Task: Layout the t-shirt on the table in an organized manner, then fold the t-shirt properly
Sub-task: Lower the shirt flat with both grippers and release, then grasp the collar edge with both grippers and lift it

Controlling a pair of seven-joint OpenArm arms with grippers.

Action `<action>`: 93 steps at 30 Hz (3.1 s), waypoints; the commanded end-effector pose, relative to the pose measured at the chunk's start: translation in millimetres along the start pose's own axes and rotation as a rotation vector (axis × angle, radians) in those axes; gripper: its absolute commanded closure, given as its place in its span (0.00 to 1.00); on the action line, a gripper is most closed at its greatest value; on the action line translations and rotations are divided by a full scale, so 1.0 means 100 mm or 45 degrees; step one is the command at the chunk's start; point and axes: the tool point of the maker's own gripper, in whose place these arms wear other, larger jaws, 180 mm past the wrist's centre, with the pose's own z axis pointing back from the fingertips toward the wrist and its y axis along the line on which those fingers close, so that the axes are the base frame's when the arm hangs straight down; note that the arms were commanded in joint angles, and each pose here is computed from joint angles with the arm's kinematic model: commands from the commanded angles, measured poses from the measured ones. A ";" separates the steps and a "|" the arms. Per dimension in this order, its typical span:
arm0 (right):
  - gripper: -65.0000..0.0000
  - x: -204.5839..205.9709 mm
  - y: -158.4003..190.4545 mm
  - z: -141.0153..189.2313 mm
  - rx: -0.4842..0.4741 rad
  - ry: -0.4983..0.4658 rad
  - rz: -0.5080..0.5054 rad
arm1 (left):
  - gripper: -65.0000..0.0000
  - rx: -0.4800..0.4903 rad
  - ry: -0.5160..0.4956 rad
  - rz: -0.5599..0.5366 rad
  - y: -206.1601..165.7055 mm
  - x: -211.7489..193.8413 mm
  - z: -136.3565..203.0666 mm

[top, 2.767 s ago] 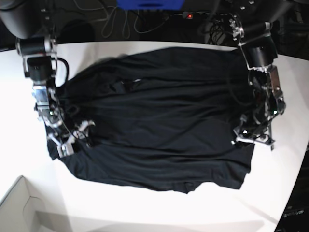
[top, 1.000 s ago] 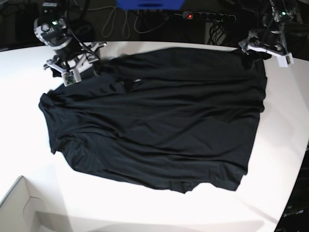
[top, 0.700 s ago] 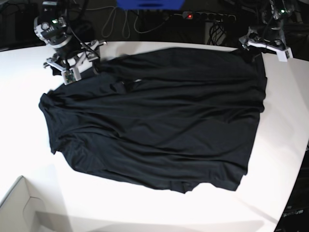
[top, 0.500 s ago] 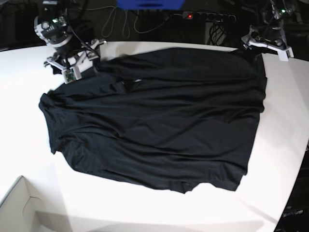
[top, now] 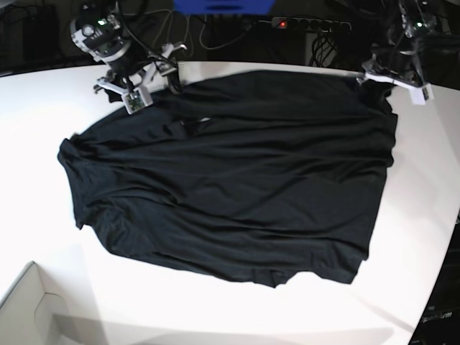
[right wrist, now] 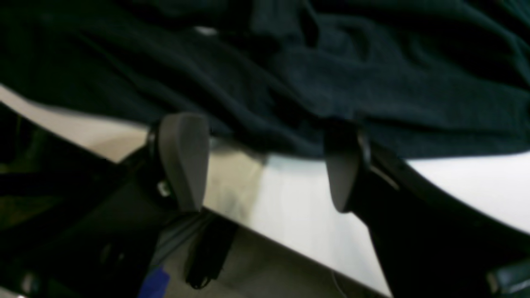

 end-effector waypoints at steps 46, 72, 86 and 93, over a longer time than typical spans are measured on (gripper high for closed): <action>0.32 0.02 0.23 -0.18 0.102 -0.013 -0.004 | 0.55 0.185 -0.007 -0.127 0.28 0.01 0.10; 0.32 0.09 0.37 -0.22 0.160 -0.030 0.040 | 0.84 0.204 0.069 -0.129 0.26 -0.21 -0.13; 0.57 -0.01 0.31 -0.30 0.166 0.014 0.068 | 1.00 0.152 -0.029 -0.181 0.05 0.07 -0.06; 0.72 -0.11 0.32 -0.30 0.173 0.046 0.061 | 1.00 0.135 -0.076 -0.203 -0.03 0.20 -0.02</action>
